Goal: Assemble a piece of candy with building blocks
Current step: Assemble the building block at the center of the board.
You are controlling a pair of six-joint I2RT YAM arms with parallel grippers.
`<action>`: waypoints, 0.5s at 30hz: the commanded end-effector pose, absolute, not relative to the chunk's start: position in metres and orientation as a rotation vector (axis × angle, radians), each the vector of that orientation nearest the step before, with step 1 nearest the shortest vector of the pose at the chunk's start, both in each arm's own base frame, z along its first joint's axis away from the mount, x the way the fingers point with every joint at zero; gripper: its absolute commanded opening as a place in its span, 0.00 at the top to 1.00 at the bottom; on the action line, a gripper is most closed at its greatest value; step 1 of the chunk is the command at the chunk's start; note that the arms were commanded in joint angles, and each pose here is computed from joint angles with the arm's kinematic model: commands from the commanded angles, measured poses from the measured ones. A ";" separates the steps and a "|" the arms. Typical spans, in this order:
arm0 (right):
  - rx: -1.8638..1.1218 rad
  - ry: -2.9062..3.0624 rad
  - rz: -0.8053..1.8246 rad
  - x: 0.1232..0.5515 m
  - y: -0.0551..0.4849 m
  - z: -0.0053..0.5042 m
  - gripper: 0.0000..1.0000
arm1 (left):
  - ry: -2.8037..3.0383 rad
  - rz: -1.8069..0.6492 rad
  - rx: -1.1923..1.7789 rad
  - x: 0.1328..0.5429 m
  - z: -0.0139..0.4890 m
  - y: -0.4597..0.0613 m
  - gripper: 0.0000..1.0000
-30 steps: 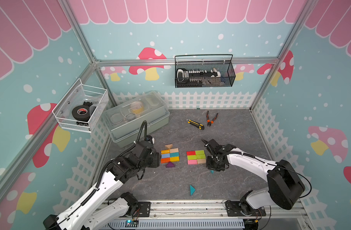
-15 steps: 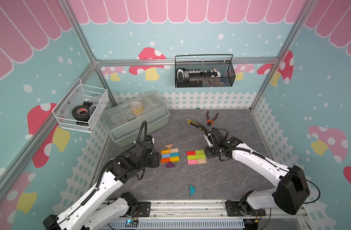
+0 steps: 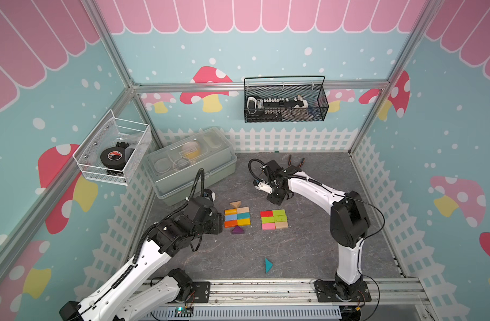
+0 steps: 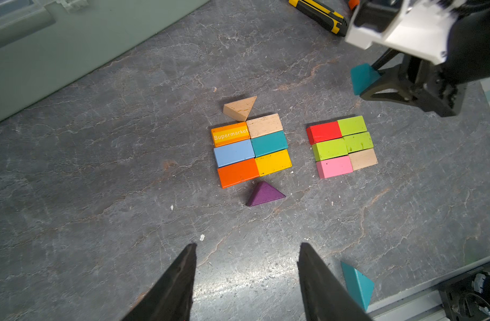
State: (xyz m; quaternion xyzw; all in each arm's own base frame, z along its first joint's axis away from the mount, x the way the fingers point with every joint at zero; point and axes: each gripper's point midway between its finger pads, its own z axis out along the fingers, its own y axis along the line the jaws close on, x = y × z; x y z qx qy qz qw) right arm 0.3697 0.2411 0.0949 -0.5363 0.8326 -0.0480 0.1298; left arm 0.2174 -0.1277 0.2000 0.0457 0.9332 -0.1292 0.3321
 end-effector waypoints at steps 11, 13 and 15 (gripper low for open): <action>-2.121 2.047 -0.225 0.390 0.235 0.069 1.00 | 2.418 -0.296 0.107 0.217 0.200 -0.119 0.42; -2.174 1.995 -0.184 0.388 0.238 0.066 1.00 | 2.420 -0.293 0.106 0.217 0.200 -0.118 0.42; -2.218 1.958 -0.167 0.387 0.239 0.062 1.00 | 2.418 -0.292 0.104 0.217 0.200 -0.118 0.42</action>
